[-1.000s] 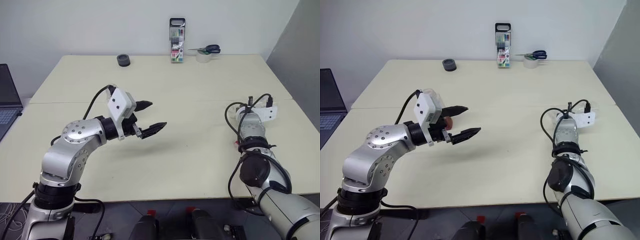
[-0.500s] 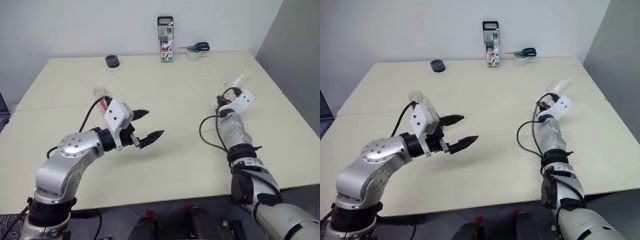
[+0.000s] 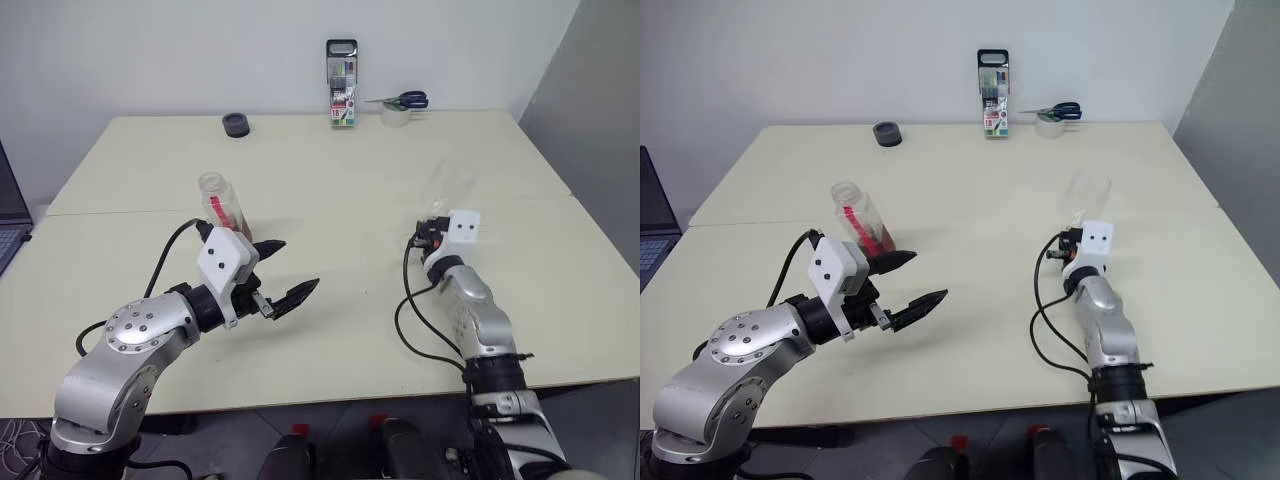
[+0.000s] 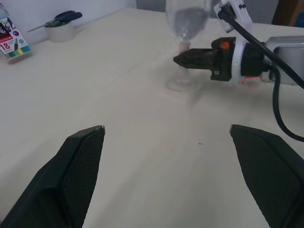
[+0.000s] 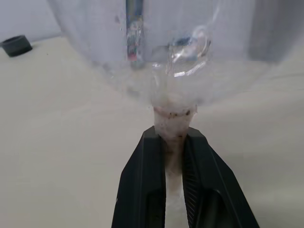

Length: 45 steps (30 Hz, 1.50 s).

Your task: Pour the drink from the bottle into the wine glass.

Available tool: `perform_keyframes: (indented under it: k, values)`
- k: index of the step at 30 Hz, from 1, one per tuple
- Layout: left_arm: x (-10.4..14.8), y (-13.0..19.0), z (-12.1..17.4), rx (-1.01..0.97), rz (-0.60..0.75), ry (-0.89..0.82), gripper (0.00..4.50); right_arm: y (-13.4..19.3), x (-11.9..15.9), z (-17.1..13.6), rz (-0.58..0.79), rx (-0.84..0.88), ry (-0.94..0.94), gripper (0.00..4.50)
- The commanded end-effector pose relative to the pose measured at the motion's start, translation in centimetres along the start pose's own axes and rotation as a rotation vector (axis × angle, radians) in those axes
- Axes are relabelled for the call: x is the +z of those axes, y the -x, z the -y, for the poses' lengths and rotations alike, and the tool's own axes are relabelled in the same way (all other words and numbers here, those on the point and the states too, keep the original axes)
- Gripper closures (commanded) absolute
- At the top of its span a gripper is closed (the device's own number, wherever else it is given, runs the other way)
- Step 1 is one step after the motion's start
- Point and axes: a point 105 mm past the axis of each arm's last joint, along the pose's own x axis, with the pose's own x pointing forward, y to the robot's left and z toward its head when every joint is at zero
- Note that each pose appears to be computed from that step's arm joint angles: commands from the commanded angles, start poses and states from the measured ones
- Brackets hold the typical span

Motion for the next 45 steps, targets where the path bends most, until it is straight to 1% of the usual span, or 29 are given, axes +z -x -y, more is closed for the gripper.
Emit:
perform_keyframes:
  k: [1, 4, 8, 10, 14, 17, 19, 21, 24, 29, 33, 38, 45]
  values:
    - [0.9, 0.2, 0.1, -0.007, 0.032, -0.022, 0.0, 1.7, -4.1, 0.1, -0.18, 0.006, 0.01, 4.32]
    - [0.8, 0.0, 0.1, -0.018, 0.032, -0.018, 0.0, 2.1, -4.0, -0.3, -0.177, 0.032, 0.054, 4.32]
    - [0.7, -0.2, 0.0, -0.023, 0.033, -0.014, 0.0, 1.6, -3.0, -1.4, -0.125, 0.08, 0.071, 4.32]
    - [0.5, -0.1, -0.2, -0.007, 0.034, -0.008, 0.0, 1.1, -2.6, -2.3, -0.094, 0.115, 0.061, 4.32]
    - [0.2, 0.3, -0.9, 0.049, 0.041, 0.009, 0.0, -0.3, -0.6, -5.5, 0.022, 0.245, 0.081, 4.32]
    - [-0.1, 1.5, -1.5, 0.127, 0.04, 0.016, 0.0, -2.1, 1.3, -8.7, 0.105, 0.363, 0.076, 4.32]
    - [-0.2, 2.3, -1.8, 0.185, 0.038, 0.018, 0.0, -3.3, 2.0, -10.6, 0.127, 0.432, 0.082, 4.32]
    - [-0.6, 3.1, -2.0, 0.232, 0.028, 0.019, 0.0, -4.4, 2.2, -12.0, 0.118, 0.47, 0.07, 4.32]
    - [-1.6, 5.2, -1.7, 0.297, -0.006, 0.022, 0.0, -5.4, 2.2, -14.7, 0.096, 0.559, 0.099, 4.32]
    - [-1.8, 7.9, -1.0, 0.4, -0.012, 0.036, 0.0, -5.7, 2.5, -17.6, 0.095, 0.651, 0.145, 4.32]
    - [-2.0, 8.8, -0.5, 0.445, -0.018, 0.04, 0.0, -5.6, 2.1, -18.9, 0.088, 0.681, 0.189, 4.32]
    - [-1.9, 8.3, -0.5, 0.464, -0.002, 0.038, 0.0, -5.5, 1.0, -19.2, 0.069, 0.684, 0.26, 4.32]
    - [-1.0, 7.7, -2.0, 0.484, 0.023, 0.006, 0.0, -5.1, 0.4, -19.7, 0.067, 0.713, 0.291, 4.32]
